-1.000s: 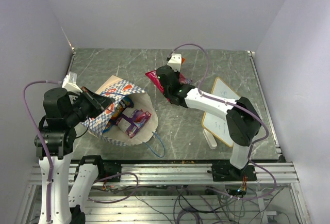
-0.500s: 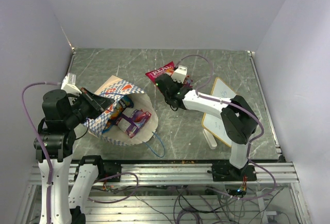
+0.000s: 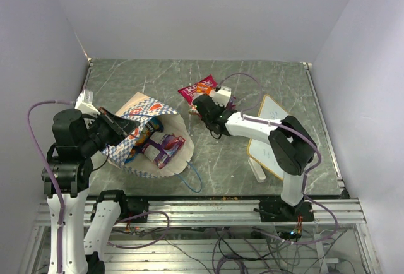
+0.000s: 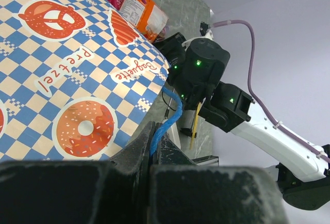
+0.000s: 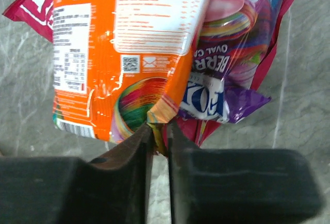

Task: Take the snacks out of the paper bag
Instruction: Place the snack at the center of the board, then adjust the snack at the center of the board.

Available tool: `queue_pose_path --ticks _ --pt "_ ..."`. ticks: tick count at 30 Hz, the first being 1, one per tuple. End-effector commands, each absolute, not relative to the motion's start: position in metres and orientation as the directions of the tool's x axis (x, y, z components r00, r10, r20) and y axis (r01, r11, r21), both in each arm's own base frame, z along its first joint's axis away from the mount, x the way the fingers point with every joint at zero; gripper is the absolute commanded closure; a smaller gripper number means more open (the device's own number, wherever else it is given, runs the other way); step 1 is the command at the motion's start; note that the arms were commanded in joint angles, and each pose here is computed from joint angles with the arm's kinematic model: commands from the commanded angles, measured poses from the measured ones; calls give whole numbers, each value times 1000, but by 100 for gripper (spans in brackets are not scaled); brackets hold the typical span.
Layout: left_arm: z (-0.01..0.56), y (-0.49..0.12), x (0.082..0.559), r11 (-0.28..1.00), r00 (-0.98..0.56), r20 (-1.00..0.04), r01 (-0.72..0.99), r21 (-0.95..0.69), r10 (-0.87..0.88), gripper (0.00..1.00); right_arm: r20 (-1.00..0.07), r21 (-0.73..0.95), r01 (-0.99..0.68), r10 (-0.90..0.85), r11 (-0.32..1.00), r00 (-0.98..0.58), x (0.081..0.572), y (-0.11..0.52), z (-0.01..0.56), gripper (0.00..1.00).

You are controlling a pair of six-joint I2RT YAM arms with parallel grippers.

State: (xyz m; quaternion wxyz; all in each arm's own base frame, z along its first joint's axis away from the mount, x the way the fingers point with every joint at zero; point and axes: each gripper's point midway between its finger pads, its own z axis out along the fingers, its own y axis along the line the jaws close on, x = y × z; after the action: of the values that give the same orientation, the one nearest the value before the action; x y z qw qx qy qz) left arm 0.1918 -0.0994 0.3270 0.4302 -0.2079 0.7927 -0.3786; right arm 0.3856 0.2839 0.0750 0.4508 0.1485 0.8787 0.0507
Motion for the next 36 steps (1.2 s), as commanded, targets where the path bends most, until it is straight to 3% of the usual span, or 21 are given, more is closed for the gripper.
queue_pose_path --ticks 1,9,13,19,27,29,31,36 --pt "333 -96 191 644 -528 -546 0 -765 -650 93 -795 203 181 270 962 -543 390 273 79 74" --pt "337 -97 198 642 -523 -551 12 -767 -650 93 -848 143 -185 25 972 -529 345 261 134 16" --pt "337 -97 199 647 -530 -554 13 -763 -642 93 -860 95 -307 -78 947 -505 339 249 141 3" --pt "339 -97 200 650 -531 -554 9 -760 -641 93 -875 125 -481 -132 868 -466 341 269 174 0" --pt "341 -96 198 648 -525 -553 5 -762 -647 93 -957 165 -841 -123 515 -263 273 325 235 0" --pt "341 -95 197 646 -524 -551 2 -763 -649 93 -964 155 -830 -102 535 -246 271 321 234 0" --pt "342 -95 197 645 -521 -551 1 -764 -652 93 -960 137 -743 -99 655 -264 293 307 227 0" --pt "341 -96 195 636 -521 -542 -3 -772 -660 93 -911 -34 -534 -247 845 -331 359 277 200 0"
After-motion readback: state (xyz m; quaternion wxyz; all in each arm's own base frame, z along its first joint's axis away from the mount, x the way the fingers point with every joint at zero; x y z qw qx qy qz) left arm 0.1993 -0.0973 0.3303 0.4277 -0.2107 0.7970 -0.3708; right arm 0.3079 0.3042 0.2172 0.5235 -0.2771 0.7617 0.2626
